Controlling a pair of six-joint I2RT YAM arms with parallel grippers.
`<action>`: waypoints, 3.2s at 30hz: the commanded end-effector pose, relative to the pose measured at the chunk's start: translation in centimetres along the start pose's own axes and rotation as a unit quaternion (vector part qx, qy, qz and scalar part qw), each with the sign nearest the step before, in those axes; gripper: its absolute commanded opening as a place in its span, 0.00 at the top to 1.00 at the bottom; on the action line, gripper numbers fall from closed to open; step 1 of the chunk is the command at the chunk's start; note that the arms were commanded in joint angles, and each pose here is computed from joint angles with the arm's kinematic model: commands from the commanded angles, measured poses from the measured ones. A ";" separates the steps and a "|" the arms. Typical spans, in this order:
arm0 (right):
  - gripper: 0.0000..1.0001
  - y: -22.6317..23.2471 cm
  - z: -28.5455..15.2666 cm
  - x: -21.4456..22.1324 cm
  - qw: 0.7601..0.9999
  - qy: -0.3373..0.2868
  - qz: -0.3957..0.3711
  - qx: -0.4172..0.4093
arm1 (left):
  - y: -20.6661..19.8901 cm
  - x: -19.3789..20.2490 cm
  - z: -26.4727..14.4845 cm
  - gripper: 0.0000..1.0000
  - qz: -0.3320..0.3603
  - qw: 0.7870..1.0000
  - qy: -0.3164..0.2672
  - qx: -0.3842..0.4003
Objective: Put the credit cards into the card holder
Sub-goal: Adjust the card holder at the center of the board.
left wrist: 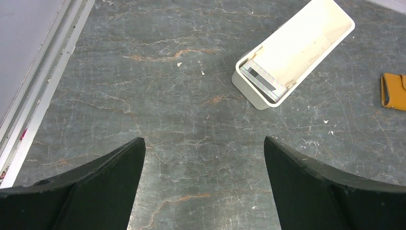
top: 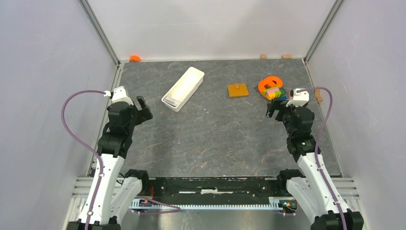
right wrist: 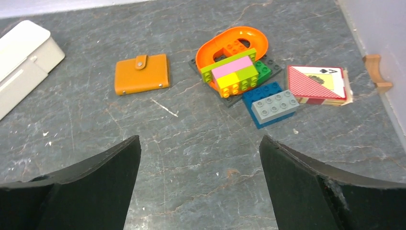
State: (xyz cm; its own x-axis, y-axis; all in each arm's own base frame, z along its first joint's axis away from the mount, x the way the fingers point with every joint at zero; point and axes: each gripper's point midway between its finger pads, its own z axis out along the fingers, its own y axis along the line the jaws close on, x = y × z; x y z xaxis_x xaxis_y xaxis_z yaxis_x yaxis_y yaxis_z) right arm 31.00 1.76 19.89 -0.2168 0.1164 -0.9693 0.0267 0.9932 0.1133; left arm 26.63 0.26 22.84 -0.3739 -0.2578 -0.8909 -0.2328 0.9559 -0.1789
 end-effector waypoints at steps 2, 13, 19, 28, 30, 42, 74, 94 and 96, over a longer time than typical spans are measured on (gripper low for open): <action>0.02 3.2 0.6 0.6 0.995 0.015 -0.027 -0.097 | -0.7 -2.4 -0.3 0.00 -0.021 0.999 -0.030 0.009; 0.01 9.6 4.6 6.3 0.966 0.168 -0.018 -0.197 | -0.6 -1.1 0.0 0.00 -0.004 1.000 -0.016 0.015; 0.29 12.7 7.9 8.5 0.949 0.237 -0.025 -0.204 | -1.9 -0.3 -0.1 0.00 0.015 0.998 -0.005 0.057; 0.18 12.3 15.2 8.8 0.956 0.259 -0.074 -0.119 | -3.1 0.2 -0.2 0.00 0.021 0.995 0.008 0.093; 0.15 11.8 16.7 8.8 0.956 0.263 -0.088 -0.098 | -3.3 0.2 -0.3 0.00 0.021 0.995 0.007 0.099; 0.22 9.8 21.2 11.3 0.943 0.307 -0.073 -0.103 | -4.3 0.4 -1.0 0.00 0.030 0.992 0.004 0.123; 0.33 16.3 20.4 8.5 0.934 0.226 -0.151 -0.233 | -4.7 0.9 -0.7 0.00 0.035 0.991 0.014 0.128; 0.31 13.7 27.6 10.1 0.927 0.251 -0.151 -0.234 | -4.7 1.1 -0.5 0.00 0.035 0.991 0.019 0.129; 0.29 13.9 27.8 10.4 0.924 0.251 -0.155 -0.241 | -4.8 1.2 -0.4 0.00 0.035 0.991 0.020 0.129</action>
State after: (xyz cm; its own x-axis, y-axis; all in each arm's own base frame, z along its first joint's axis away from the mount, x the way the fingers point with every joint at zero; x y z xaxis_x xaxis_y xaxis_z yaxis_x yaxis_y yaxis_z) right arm 54.70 15.84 3.53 -0.6309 -0.2872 -0.7208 -0.4796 0.8746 0.0713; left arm 26.50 -4.36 22.39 -0.4360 -0.2256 -0.8712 -0.0088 0.9691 -0.2465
